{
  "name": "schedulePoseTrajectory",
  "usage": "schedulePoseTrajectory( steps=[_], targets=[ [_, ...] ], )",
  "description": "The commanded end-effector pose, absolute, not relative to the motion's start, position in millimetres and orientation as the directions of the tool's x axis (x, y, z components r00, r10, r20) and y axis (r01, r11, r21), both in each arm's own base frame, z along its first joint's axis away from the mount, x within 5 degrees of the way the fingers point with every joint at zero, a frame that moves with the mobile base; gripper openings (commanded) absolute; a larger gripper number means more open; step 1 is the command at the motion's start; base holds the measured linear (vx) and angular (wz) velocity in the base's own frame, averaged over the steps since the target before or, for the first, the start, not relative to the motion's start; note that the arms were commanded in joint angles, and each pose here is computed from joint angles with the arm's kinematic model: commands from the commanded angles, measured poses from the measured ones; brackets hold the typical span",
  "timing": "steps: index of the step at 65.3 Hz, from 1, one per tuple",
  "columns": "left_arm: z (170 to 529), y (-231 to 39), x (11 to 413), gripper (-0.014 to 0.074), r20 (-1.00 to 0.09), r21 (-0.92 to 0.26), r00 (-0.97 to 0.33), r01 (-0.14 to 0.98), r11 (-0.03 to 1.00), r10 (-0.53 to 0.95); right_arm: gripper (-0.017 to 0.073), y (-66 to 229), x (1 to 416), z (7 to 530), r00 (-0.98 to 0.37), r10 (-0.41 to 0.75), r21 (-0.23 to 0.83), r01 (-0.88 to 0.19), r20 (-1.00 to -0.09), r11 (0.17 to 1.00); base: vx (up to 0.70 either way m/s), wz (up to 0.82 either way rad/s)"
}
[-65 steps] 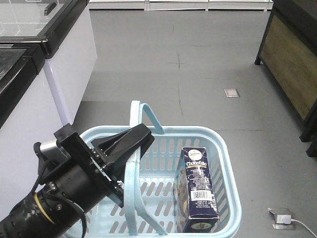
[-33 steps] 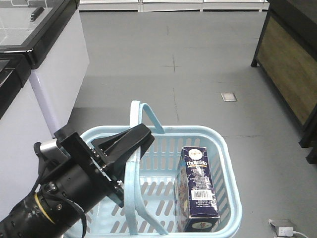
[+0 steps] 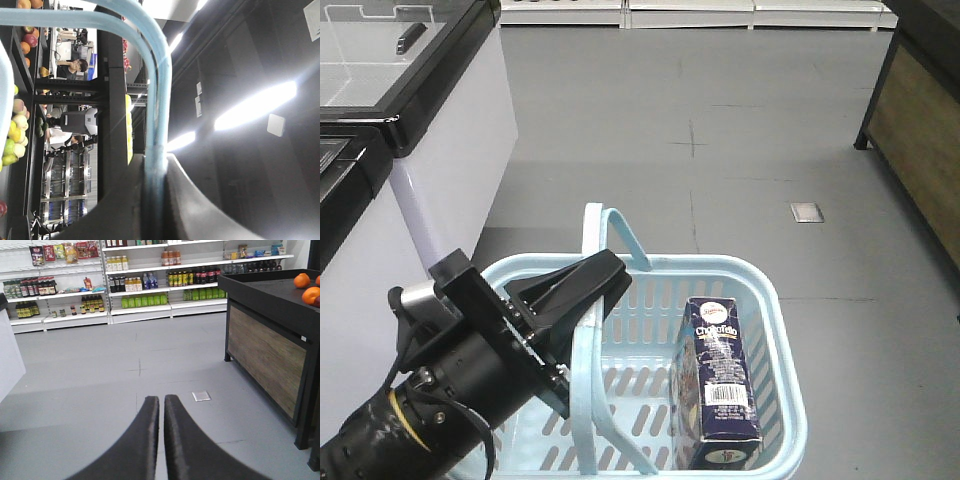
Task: Left arm holds basket, right arm returns cookies
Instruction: 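Drive toward the drink shelves while holding the basket in the left gripper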
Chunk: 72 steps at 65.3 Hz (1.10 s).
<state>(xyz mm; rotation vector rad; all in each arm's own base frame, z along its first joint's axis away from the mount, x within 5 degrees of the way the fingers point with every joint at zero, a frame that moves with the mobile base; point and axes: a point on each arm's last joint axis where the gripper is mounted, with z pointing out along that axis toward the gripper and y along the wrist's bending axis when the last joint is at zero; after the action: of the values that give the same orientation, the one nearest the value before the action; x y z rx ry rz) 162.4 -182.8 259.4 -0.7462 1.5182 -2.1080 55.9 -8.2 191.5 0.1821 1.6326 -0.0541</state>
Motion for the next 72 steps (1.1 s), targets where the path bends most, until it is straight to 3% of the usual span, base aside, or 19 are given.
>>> schedulePoseTrajectory(
  steps=[1, 72],
  targets=[
    [289.1, -178.1, 157.5, -0.0003, 0.167, -0.867, -0.783, 0.173, -0.468, -0.599, -0.0006, -8.4, 55.9, 193.0, 0.008, 0.056, 0.057, 0.148, -0.998, 0.987, 0.20, 0.06],
    [289.1, -178.2, 157.4, -0.0003, 0.165, -0.867, -0.784, 0.173, -0.467, -0.598, -0.0006, -8.4, 55.9, 193.0, 0.008, 0.056, 0.057, 0.148, -0.998, 0.987, 0.29, -0.06]
  ],
)
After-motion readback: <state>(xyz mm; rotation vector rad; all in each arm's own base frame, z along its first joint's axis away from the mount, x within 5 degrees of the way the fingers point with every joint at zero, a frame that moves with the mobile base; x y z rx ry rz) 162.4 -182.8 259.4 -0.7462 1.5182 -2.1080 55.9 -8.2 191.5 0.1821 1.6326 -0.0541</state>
